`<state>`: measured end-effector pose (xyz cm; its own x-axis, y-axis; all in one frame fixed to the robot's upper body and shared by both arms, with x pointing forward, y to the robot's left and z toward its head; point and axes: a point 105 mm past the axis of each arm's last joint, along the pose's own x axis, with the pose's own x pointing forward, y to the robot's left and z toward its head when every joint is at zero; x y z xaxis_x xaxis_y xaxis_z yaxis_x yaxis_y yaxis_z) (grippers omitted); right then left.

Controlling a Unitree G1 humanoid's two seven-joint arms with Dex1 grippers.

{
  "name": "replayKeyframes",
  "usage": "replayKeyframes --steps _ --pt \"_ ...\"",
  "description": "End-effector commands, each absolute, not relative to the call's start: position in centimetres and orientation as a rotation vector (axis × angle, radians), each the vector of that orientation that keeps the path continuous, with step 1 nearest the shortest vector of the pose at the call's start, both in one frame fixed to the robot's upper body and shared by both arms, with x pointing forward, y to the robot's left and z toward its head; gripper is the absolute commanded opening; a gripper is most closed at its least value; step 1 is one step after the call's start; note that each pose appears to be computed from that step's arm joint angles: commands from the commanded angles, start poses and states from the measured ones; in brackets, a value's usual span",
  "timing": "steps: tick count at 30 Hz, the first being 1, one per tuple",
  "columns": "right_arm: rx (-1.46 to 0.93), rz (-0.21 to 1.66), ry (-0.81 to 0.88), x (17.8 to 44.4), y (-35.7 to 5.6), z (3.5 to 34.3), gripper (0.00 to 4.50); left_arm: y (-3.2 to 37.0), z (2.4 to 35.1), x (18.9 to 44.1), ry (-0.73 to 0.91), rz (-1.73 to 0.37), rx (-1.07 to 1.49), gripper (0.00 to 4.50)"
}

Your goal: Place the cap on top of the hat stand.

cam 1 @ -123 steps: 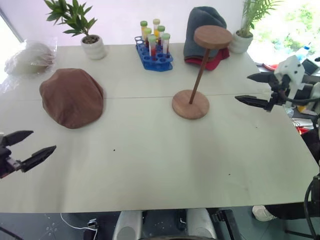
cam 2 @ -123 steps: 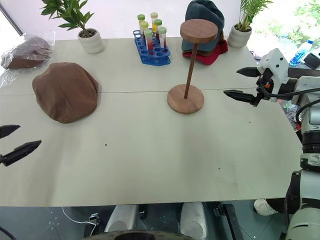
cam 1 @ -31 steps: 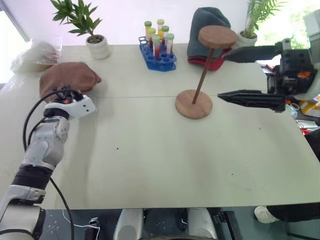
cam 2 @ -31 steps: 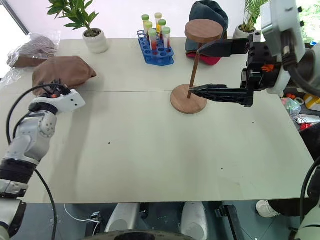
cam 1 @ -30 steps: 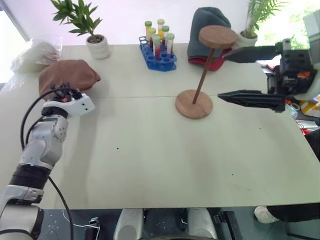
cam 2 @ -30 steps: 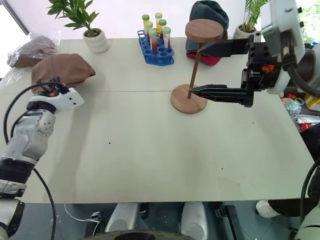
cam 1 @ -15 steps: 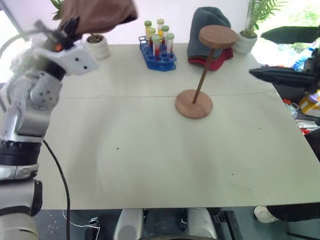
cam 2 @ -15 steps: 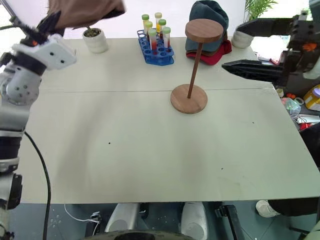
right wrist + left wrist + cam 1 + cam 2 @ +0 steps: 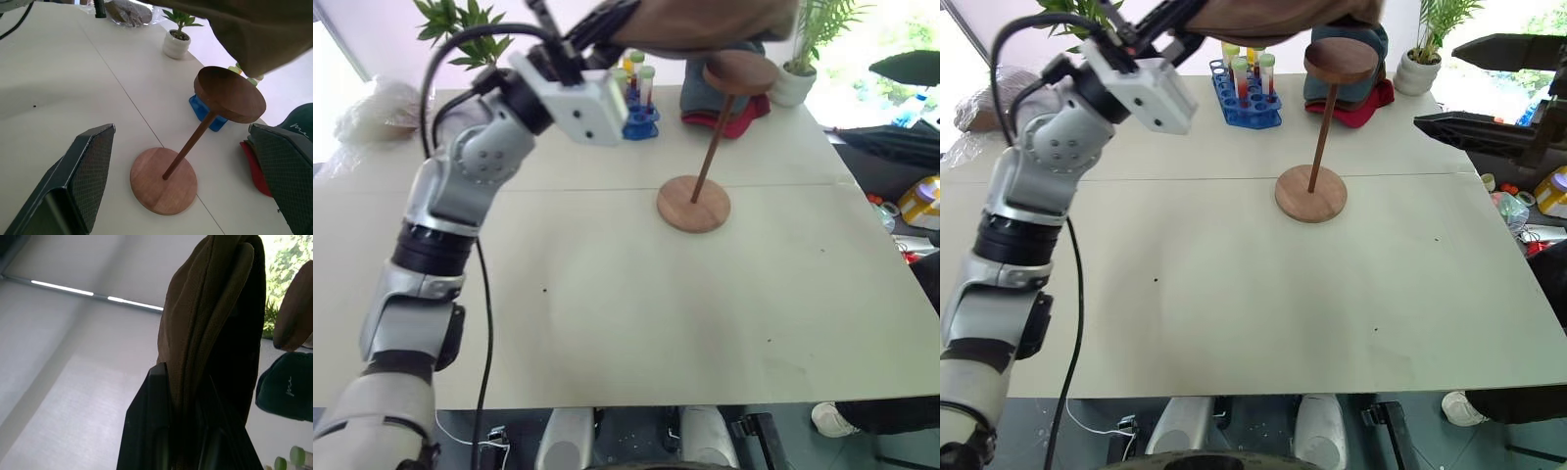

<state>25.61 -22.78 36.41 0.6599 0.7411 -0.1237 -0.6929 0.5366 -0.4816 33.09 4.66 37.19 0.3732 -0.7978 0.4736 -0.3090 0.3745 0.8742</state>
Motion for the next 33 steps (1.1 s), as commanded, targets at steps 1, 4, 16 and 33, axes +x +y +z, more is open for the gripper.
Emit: replayKeyframes --steps 1,4,16,33 --pt "-0.571 0.828 -0.157 24.6 -22.7 37.9 4.5 3.1 38.4 32.4 -1.274 -0.453 1.205 0.01" --pt "-0.569 0.834 -0.164 24.7 -22.5 37.9 4.5 1.5 37.5 32.7 -1.269 -0.51 1.247 0.01" --pt "-0.549 0.859 -0.188 24.8 -21.7 37.9 4.5 -1.5 33.0 34.8 -1.191 -0.584 1.407 0.01" --pt "-0.57 0.873 -0.171 25.0 -21.3 37.2 4.5 -1.3 31.4 34.3 -1.155 -0.603 1.408 0.45"
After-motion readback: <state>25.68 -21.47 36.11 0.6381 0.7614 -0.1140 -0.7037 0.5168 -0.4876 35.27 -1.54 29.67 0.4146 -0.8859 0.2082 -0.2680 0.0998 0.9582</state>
